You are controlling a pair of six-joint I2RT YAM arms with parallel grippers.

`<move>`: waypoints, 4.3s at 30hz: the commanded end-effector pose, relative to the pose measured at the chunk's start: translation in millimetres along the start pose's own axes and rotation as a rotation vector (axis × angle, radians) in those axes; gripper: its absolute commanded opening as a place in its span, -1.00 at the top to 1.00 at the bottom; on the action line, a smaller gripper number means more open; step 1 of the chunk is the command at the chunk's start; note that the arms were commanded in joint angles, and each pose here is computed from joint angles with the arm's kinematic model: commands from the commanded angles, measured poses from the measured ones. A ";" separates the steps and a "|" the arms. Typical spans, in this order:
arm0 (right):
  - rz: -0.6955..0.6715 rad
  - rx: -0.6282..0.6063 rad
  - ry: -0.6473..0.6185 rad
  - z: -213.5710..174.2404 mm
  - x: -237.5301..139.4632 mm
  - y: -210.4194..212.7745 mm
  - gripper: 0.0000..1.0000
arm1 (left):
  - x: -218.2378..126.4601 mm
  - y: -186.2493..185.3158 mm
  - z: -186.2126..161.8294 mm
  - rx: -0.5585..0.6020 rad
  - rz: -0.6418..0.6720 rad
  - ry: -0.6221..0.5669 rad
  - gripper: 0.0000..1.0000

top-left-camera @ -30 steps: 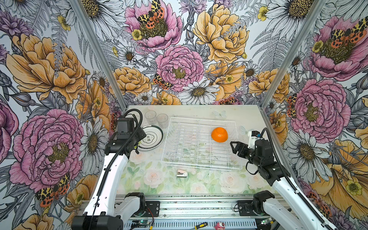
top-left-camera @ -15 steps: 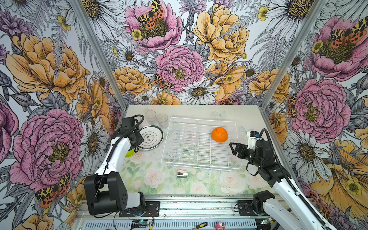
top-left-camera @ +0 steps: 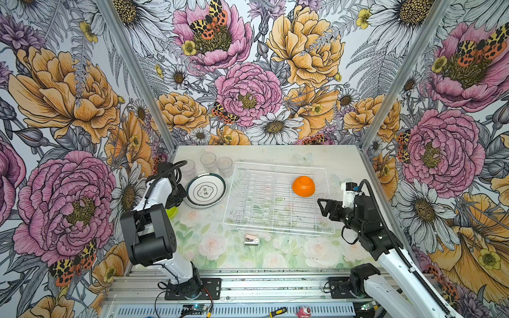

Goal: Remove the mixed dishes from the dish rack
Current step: 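Set the lime-green bowl upright beside the plates and open the left gripper, then move the left gripper back over the rack to the orange bowl, then close the left gripper on the orange bowl rim and lift it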

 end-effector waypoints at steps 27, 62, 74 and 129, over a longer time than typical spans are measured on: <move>-0.040 -0.038 -0.038 -1.5 -1.8 -8.4 -0.71 | -21.3 -14.1 5.6 0.080 -0.044 0.010 0.42; -0.129 0.024 -0.015 17.3 11.3 -18.1 -0.70 | -248.4 -255.9 -153.5 0.522 -0.926 -0.361 -0.93; -0.121 0.081 0.022 17.4 15.6 -31.3 -0.75 | -192.7 -312.9 -171.7 0.581 -0.954 -0.265 -0.97; -0.129 0.232 0.097 -3.4 23.9 -54.0 -0.74 | -65.0 -437.0 -216.3 0.517 -1.036 0.042 -0.97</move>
Point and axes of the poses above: each gripper's point midway between its finger pads, its own x axis out along the fingers, its own y axis along the line the jaws close on, z = x × y, the point moved 9 cm from there along -x, back along the fingers, and after that the axes turned 1 degree about x, right-handed, at the moved point
